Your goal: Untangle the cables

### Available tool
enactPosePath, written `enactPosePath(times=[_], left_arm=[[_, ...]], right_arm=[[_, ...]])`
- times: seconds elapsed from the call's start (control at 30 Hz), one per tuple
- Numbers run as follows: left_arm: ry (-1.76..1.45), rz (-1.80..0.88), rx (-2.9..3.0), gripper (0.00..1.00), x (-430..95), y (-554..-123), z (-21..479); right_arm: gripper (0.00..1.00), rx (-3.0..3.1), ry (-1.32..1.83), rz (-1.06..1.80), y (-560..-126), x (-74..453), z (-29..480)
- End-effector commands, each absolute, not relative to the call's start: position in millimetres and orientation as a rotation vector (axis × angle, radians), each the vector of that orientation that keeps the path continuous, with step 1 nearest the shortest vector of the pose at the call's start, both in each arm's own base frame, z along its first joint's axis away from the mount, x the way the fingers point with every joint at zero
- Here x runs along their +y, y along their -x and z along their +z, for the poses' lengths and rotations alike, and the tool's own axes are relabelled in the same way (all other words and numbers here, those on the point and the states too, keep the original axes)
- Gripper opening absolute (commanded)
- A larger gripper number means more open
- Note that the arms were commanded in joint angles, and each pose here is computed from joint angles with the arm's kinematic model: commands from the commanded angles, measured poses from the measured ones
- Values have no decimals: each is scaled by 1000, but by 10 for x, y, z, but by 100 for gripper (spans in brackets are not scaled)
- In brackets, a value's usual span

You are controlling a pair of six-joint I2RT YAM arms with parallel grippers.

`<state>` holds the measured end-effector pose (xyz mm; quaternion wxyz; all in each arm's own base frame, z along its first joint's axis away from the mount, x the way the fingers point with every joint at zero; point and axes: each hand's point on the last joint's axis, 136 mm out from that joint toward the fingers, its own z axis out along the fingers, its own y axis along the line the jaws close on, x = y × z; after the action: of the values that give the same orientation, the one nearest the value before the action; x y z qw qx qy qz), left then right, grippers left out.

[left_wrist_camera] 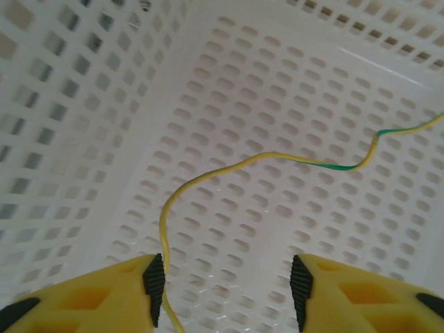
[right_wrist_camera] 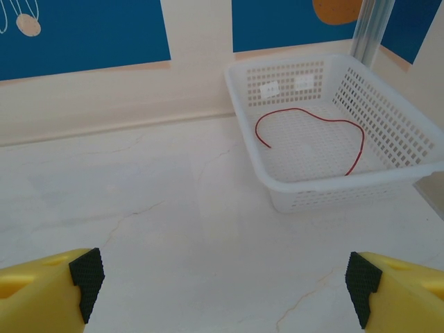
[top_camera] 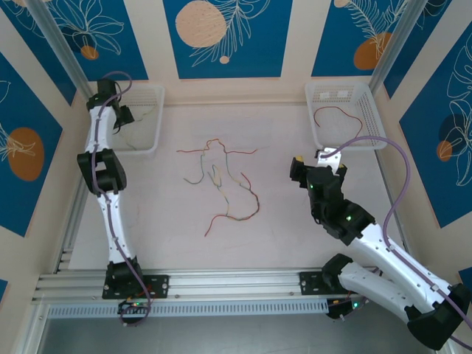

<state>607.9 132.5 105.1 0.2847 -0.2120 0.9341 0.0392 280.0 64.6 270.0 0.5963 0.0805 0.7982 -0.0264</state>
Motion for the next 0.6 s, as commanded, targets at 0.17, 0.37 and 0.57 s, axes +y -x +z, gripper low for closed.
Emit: enactPosePath(times=[0.17,0.37,0.57], left_arm=[[490,525,2342,65,1540,-5618,2442],[320,333,2242,68,718,-5207,3252],[52,-147,1996,78,-711,-4401,3469]], right_arm=[[92,1795,-215,-9,-2797,646,2895],[93,1860,-4,134,-2945,1149,2790],[95,1842,291,363,-2977,1840,2794]])
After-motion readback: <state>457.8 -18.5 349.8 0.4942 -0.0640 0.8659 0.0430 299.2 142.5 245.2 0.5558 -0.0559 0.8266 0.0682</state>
